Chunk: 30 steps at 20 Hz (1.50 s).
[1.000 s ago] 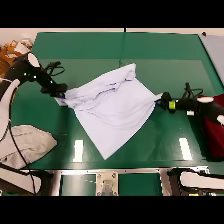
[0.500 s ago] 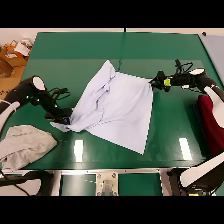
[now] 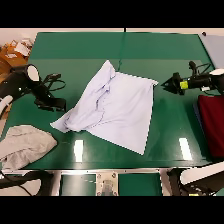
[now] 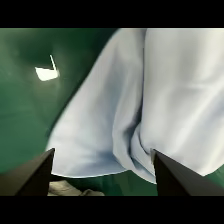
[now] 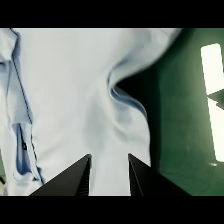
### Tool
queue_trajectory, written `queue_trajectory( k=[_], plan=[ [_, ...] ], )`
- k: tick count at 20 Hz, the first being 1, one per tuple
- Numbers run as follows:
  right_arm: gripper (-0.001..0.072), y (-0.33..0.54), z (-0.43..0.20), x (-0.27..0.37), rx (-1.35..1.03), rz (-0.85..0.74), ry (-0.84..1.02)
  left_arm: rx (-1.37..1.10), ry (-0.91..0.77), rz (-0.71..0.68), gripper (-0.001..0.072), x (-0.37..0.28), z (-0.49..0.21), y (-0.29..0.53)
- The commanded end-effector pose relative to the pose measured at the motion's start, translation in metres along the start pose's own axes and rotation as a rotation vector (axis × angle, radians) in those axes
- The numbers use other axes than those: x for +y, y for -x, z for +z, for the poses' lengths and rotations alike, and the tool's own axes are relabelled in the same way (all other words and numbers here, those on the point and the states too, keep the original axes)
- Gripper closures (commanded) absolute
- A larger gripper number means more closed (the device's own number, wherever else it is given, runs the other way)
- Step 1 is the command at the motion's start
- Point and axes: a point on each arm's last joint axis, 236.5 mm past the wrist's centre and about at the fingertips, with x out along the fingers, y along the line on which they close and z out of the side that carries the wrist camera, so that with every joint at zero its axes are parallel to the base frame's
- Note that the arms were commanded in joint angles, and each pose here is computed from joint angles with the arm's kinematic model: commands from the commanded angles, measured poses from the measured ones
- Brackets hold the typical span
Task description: Fold the shirts.
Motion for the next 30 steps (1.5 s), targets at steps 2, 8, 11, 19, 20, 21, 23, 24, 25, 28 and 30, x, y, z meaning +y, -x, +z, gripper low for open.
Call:
queue_trajectory(
  k=[2, 8, 11, 19, 20, 21, 23, 24, 25, 28, 30],
  plan=[
    [0.0418, 0.019, -0.126, -0.043, 0.103, -0.104, -0.103, -0.066, -0.087, -0.017, 0.0032, -0.006, 0.017, 0.013],
    [0.0298, -0.024, -0.288, -0.067, 0.225, -0.137, -0.193, -0.117, -0.112, -0.062, 0.0032, -0.018, 0.029, 0.015],
    [0.0278, -0.047, -0.328, -0.074, 0.287, -0.150, -0.197, -0.115, -0.107, -0.101, 0.0032, -0.027, 0.028, 0.015],
    [0.0699, -0.062, -0.253, -0.030, 0.046, -0.093, 0.014, -0.106, -0.114, -0.222, 0.0031, -0.055, 0.024, 0.020],
    [0.0700, -0.043, -0.219, -0.039, -0.025, -0.159, 0.019, -0.089, -0.130, -0.226, 0.0031, -0.056, 0.019, 0.020],
    [0.0700, -0.020, -0.188, -0.051, -0.095, -0.226, 0.012, -0.076, -0.150, -0.229, 0.0031, -0.056, 0.015, 0.021],
    [0.0699, 0.028, -0.142, -0.071, -0.199, -0.305, -0.016, -0.081, -0.171, -0.227, 0.0032, -0.061, 0.013, 0.024],
    [0.0699, 0.041, -0.131, -0.076, -0.226, -0.307, -0.048, -0.091, -0.199, -0.226, 0.0032, -0.069, 0.014, 0.025],
    [0.0699, 0.049, -0.122, -0.083, -0.245, -0.311, -0.069, -0.092, -0.237, -0.225, 0.0032, -0.080, 0.013, 0.024],
    [0.0699, 0.044, -0.116, -0.106, -0.219, -0.324, -0.115, -0.074, -0.410, -0.226, 0.0032, -0.143, 0.001, 0.010],
    [0.0699, 0.029, -0.122, -0.119, -0.162, -0.320, -0.161, -0.096, -0.493, -0.229, 0.0032, -0.196, -0.007, -0.002]
  ],
)
